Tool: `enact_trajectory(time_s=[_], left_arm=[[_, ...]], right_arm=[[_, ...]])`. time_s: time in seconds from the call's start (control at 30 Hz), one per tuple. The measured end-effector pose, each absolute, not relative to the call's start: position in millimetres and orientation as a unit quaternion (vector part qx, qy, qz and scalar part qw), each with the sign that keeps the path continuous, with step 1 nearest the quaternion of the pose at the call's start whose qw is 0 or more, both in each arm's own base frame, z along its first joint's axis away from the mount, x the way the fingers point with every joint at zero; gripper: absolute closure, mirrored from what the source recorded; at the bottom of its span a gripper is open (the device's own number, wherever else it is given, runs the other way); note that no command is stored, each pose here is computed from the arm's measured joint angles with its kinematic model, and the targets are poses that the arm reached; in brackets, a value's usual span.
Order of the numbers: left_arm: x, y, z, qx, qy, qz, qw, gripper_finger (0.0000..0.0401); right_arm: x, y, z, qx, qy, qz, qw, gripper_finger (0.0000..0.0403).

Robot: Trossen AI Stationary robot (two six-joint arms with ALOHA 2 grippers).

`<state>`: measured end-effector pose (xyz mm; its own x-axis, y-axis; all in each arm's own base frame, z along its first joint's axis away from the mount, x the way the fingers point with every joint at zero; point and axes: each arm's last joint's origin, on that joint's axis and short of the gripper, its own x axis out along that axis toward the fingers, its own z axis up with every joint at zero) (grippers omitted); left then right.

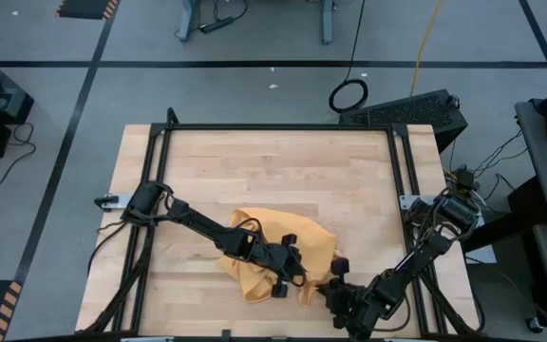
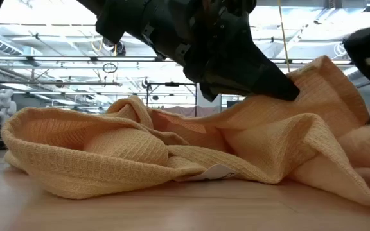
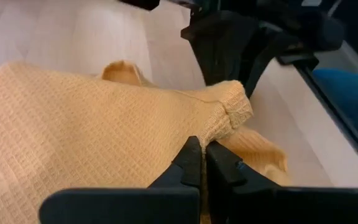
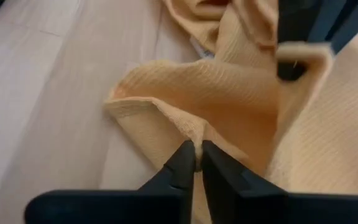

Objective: Roll towel
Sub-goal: Roll the yellow towel

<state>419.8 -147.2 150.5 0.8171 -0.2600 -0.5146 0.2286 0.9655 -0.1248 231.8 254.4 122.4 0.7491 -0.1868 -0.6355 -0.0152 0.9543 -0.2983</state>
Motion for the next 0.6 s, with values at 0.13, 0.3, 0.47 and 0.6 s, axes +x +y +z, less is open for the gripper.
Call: enact_trajectory(time_s=[0.13, 0.3, 0.47, 0.6], left_arm=[[422, -142, 141, -0.050, 0.291, -0.118, 0.948, 0.0398], [425, -138, 138, -0.089, 0.292, -0.115, 0.945, 0.0399], [426, -135, 135, -0.108, 0.297, -0.112, 0.942, 0.0399], [427, -132, 135, -0.121, 0.301, -0.105, 0.940, 0.0399]], right_arm=[[231, 254, 122, -0.216, 0.350, -0.027, 0.911, 0.0335], [230, 253, 122, -0.294, 0.356, 0.000, 0.887, 0.0278], [230, 252, 123, -0.343, 0.337, -0.021, 0.877, 0.0234], [230, 251, 124, -0.375, 0.322, -0.038, 0.868, 0.0220]])
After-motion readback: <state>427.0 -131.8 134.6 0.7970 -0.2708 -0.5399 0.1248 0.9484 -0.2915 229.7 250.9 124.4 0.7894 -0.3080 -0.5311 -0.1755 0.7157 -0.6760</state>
